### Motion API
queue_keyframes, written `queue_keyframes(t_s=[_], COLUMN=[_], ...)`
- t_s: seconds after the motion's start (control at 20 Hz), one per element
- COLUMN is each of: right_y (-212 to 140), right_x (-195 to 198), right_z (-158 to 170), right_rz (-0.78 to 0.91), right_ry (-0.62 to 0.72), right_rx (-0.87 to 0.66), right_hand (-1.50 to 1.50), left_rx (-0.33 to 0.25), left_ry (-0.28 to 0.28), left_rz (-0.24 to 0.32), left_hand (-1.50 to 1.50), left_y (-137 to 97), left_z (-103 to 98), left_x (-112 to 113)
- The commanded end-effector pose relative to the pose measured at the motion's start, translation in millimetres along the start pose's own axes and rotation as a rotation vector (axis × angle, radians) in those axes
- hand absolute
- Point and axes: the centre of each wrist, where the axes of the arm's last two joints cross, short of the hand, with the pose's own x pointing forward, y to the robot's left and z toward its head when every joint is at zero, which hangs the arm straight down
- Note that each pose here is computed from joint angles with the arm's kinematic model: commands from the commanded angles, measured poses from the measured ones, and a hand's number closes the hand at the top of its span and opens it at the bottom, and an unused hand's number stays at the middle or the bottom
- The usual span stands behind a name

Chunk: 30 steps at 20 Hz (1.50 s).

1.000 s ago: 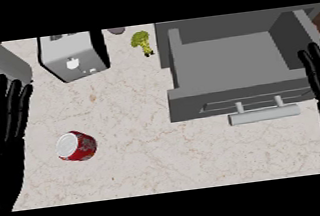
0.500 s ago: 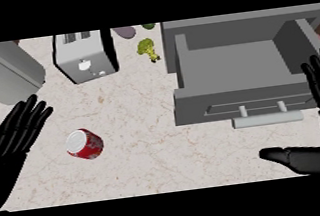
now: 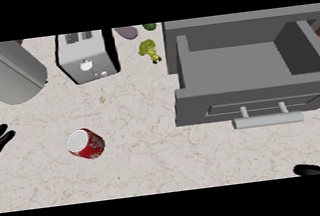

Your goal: Pick up the can, place it into the drawer and close the drawer

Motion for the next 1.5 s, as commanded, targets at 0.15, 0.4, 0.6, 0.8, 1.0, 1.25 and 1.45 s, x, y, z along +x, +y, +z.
queue_keyframes(t_s=[0.15, 0.4, 0.6, 0.8, 1.0, 1.25, 1.45], right_y=[-30.9, -31.0, -50.6, -64.0, -62.2, -82.3, -79.7], right_x=[1.5, -5.8, -17.2, -6.8, -8.6, 4.5, 13.6], right_z=[16.4, 27.5, 36.8, 53.8, 42.0, 50.2, 55.6], right_rz=[-0.004, -0.025, -0.009, -0.013, -0.029, -0.025, -0.018], right_ry=[0.019, 0.002, 0.022, -0.004, 0.021, 0.005, 0.025], right_rx=[0.008, 0.005, -0.013, 0.021, 0.015, 0.026, 0.007], right_hand=[-1.50, -1.50, -1.50, -1.50, -1.50, -1.50, -1.50], left_rx=[0.005, 0.040, 0.068, 0.045, 0.021, 0.043, 0.050], left_ry=[0.011, 0.048, 0.058, 0.096, 0.130, 0.147, 0.164], left_rz=[-0.013, 0.098, 0.186, 0.270, 0.300, 0.304, 0.317], left_hand=[-1.50, -1.50, -1.50, -1.50, -1.50, -1.50, -1.50], left_y=[19.5, 23.3, 45.1, 24.2, 25.1, 20.9, -3.5], left_z=[15.9, 6.0, 14.2, -8.1, -3.5, -28.1, -31.1], left_x=[26.1, 32.9, 27.5, 16.5, 12.4, 8.4, -23.4])
